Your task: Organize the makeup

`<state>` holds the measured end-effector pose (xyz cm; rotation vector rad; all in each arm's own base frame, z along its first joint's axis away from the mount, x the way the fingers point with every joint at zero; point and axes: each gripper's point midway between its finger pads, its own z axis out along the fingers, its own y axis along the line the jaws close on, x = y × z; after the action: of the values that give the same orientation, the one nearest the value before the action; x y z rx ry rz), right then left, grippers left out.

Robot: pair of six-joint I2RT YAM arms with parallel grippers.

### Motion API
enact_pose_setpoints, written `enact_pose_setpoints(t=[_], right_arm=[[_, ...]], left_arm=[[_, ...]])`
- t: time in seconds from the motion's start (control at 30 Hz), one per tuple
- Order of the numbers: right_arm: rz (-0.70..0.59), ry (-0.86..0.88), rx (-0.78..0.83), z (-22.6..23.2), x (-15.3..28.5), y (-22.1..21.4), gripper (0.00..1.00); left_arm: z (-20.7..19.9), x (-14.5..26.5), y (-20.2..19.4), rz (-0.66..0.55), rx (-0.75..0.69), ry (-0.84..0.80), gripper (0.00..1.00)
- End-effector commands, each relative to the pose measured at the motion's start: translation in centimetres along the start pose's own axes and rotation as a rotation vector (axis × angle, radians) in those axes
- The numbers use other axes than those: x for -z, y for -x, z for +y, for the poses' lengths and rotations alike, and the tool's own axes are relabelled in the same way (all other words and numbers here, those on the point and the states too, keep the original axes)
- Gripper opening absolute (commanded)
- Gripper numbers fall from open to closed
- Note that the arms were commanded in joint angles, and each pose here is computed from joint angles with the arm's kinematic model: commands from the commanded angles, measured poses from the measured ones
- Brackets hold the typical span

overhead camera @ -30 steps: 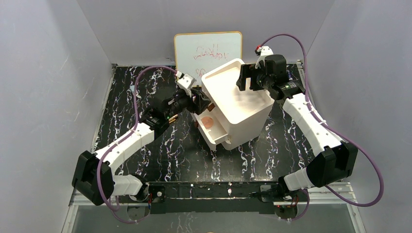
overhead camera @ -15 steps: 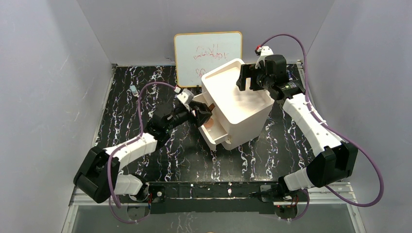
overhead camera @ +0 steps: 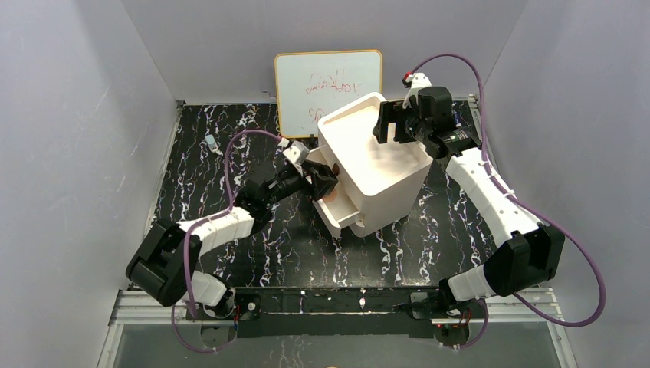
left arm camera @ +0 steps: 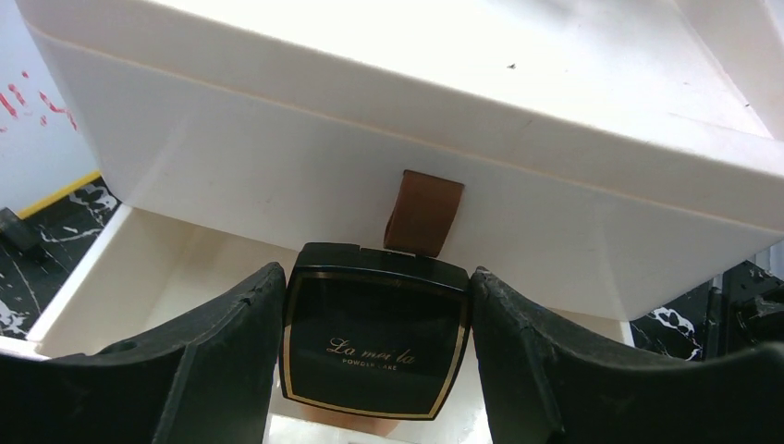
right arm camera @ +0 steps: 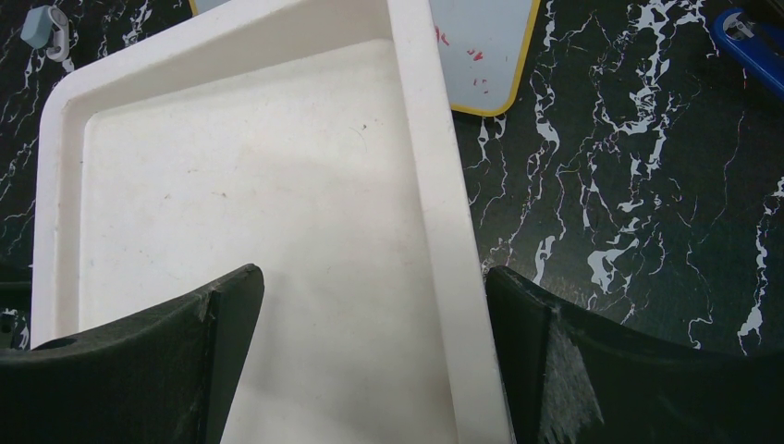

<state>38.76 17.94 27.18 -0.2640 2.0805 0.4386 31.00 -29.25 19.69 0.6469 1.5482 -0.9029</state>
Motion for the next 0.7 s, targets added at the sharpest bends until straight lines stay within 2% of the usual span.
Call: enact_pose_setpoints(t=[0.0,0.27,0.3,0.4,0.43,0.5,0.57,0.67], right_arm=[[0.095,0.028,-0.036,0.6,-0.4,-3.0,0.98],[0.098,0.033,-0.034,0.7,-0.6,-3.0,0.98],[0.101,0.036,-0.036,0.8,-0.7,-3.1,0.98],[0.101,0.042,-0.037,0.9,-0.8,-3.0,0.98],[0.102,0.042,-0.037,0.9,-0.8,-3.1,0.98],[0.103,0.04,-0.037,0.8,-0.9,-3.1,0.98],[0.101,0.039,-0.036,0.8,-0.9,-2.9,0.98],[0.102,0.039,-0.037,0.9,-0.9,-2.9,0.98]], left_arm=[[-0.3,-0.7,0.9,-0.021,0.014,-0.018,0.0],[3.0,-1.0,-0.4,0.234,-0.066,0.133,0.0],[3.3,-1.0,-0.2,0.249,-0.078,0.144,0.03],[3.9,-0.6,-0.6,0.303,-0.11,0.165,0.25],[4.0,-0.6,-0.5,0.305,-0.112,0.171,0.4],[4.0,-0.4,-0.4,0.304,-0.112,0.176,0.57],[3.8,-0.4,-0.4,0.307,-0.108,0.171,0.67],[3.5,-0.3,0.2,0.299,-0.114,0.16,0.73]])
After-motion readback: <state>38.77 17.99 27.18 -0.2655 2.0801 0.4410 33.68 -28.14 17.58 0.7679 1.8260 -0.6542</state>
